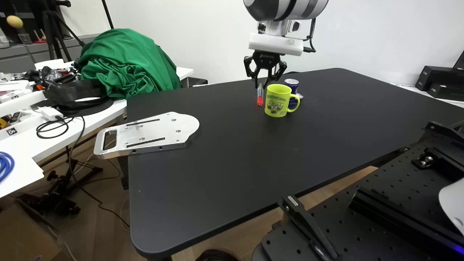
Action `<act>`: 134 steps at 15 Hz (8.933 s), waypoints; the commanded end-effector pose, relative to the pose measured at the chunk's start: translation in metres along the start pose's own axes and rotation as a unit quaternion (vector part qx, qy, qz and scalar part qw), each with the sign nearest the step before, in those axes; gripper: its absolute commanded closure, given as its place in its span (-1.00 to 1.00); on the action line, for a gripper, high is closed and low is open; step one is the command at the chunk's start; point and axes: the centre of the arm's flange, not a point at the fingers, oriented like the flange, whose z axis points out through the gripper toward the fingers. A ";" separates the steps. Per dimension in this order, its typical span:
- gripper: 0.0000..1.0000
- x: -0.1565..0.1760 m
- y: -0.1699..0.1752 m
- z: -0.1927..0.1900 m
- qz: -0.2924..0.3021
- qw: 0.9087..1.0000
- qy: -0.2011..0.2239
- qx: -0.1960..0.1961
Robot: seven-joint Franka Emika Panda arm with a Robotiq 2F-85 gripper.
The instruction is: Pick up the marker, put it in the mug, remove it from the mug, put it on the table, and then put it back in the mug
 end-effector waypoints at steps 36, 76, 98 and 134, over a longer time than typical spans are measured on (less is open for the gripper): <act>0.87 0.058 0.060 -0.089 -0.088 0.960 0.264 -0.037; -0.32 0.021 0.023 0.019 -0.095 0.964 0.239 -0.069; -1.00 -0.050 0.099 -0.027 -0.214 0.970 -0.092 0.068; -1.00 0.178 0.065 -0.143 -0.328 0.937 -0.118 0.010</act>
